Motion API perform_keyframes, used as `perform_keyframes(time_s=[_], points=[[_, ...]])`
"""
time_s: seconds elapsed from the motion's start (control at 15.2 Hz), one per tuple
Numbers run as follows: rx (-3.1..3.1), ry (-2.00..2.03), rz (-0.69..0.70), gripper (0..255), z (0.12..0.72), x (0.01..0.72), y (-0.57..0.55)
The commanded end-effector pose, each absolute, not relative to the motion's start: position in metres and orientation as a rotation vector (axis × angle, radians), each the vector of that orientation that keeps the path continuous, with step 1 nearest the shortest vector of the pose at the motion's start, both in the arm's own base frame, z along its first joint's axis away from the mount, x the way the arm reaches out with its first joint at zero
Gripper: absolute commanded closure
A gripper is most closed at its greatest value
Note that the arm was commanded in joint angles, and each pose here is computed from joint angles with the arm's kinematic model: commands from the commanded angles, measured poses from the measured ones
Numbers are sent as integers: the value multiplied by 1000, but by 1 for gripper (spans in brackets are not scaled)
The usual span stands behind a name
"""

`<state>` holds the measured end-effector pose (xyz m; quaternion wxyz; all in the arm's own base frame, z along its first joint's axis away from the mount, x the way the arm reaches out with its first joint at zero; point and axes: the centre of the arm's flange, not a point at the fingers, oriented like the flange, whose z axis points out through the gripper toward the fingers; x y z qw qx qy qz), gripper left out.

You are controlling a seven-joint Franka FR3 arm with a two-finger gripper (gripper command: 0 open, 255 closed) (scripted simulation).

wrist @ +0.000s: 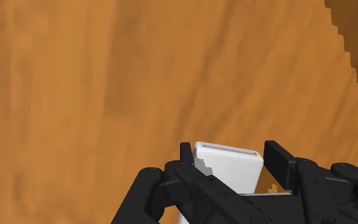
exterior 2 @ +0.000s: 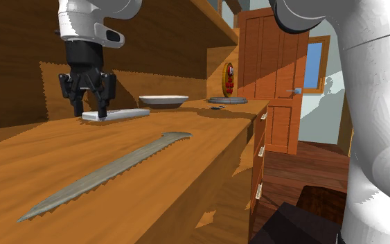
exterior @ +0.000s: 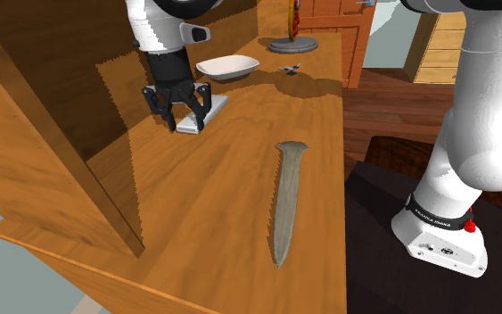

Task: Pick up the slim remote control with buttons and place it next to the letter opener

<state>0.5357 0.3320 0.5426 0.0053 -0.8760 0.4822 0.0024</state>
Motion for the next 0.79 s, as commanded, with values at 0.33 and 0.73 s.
perform_keyframes(time_s=[0.33,0.73], points=[[-2743,1510,7,255,542,536,332],[-2743,1510,7,0,542,536,332]])
